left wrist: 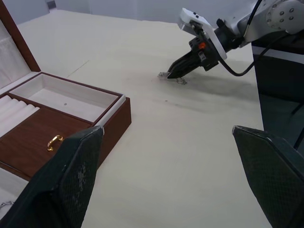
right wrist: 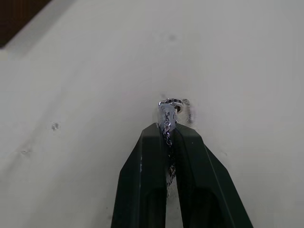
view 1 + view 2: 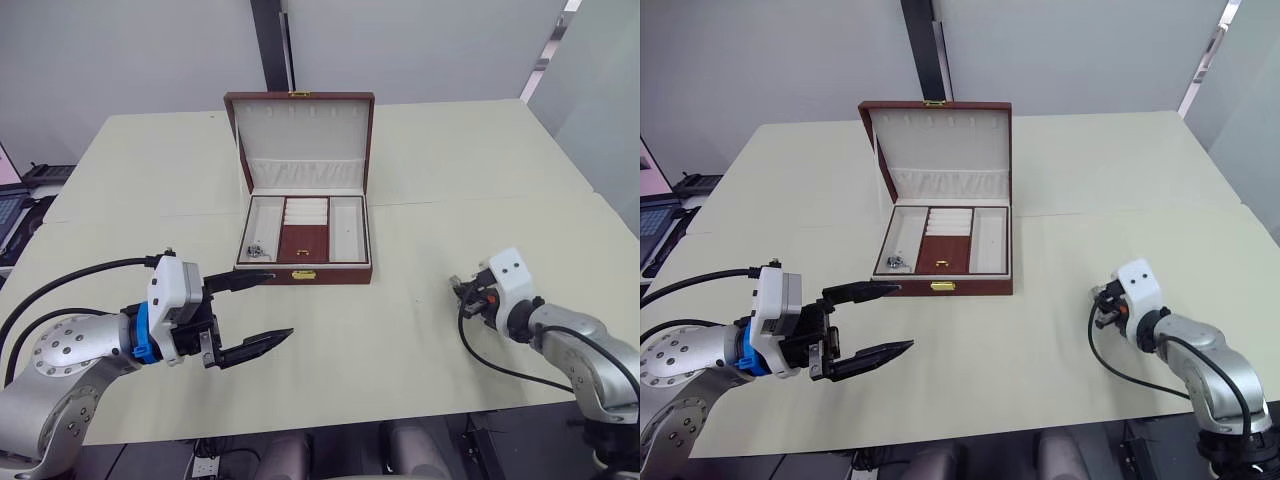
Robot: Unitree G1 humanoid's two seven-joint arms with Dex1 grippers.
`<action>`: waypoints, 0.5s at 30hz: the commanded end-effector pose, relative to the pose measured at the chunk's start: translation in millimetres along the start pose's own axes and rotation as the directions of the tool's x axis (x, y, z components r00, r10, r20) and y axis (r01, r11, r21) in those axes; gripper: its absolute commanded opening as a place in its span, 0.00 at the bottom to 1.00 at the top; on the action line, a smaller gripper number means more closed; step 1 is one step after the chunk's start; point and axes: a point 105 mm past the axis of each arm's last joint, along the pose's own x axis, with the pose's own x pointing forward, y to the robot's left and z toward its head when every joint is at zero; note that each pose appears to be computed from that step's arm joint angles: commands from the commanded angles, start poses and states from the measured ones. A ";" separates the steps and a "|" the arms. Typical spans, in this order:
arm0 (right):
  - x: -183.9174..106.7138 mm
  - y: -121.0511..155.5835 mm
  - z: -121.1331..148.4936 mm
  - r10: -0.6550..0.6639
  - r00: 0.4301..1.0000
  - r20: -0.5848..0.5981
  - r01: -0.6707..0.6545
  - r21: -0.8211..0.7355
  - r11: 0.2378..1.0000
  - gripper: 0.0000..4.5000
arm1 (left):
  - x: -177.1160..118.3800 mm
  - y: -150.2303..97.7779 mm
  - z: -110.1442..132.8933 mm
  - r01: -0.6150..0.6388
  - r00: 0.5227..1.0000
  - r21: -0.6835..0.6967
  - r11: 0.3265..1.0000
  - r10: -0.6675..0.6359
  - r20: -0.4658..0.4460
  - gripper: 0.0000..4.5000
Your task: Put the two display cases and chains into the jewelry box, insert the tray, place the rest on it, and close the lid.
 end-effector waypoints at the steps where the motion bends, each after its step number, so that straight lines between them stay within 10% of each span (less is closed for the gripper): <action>1: 0.2 22.8 47.5 0.111 0.986 0.121 -0.107 -0.041 0.993 0.01 | 1.4 -4.4 11.6 -0.013 0.999 0.023 1.000 0.012 0.030 1.00; 15: 49.3 78.8 146.5 0.286 0.917 0.279 -0.265 -0.111 0.958 0.01 | -3.6 3.2 15.3 -0.137 0.989 -0.032 0.990 0.139 0.057 1.00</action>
